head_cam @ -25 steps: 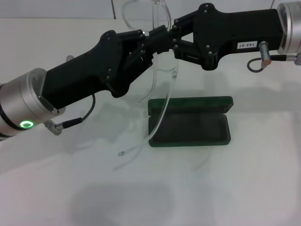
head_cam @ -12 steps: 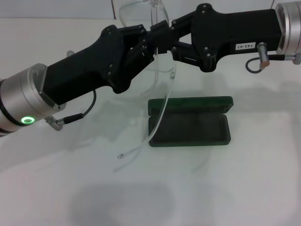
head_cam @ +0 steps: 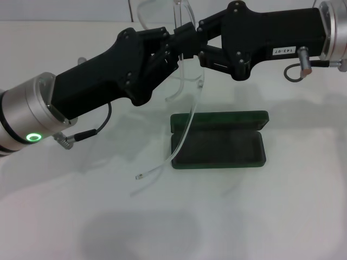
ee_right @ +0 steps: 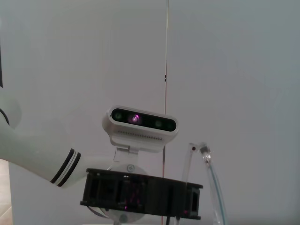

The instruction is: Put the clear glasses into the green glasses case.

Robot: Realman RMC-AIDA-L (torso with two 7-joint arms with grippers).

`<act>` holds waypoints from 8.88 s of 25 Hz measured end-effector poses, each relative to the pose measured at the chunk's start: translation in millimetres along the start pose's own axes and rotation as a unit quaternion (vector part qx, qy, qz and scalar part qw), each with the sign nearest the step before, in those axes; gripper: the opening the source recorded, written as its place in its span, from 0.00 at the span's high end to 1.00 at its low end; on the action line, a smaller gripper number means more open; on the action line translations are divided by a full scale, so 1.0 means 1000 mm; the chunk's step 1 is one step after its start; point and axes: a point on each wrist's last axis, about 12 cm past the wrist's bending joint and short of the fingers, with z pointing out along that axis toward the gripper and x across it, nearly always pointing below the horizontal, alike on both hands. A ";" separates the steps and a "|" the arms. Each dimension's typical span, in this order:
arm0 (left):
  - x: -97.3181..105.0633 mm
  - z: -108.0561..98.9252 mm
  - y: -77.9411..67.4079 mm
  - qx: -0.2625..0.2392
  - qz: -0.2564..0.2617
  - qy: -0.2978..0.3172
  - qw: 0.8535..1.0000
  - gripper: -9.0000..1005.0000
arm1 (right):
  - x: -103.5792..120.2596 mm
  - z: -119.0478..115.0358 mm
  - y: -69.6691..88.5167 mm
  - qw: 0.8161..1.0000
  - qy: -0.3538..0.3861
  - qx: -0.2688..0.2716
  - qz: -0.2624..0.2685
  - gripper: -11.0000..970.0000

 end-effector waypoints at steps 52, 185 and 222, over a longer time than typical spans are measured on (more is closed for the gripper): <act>-0.015 -0.030 -0.018 0.035 0.019 -0.045 0.998 0.95 | 0.013 -0.054 0.001 0.993 -0.084 0.084 0.026 0.90; 0.008 -0.018 -0.007 -0.015 0.046 -0.001 0.999 0.95 | 0.072 0.027 0.029 0.985 -0.129 -0.006 0.117 0.90; -0.046 -0.126 -0.034 -0.075 0.086 0.036 0.993 0.95 | -0.018 0.023 0.010 0.986 0.167 -0.007 0.004 0.90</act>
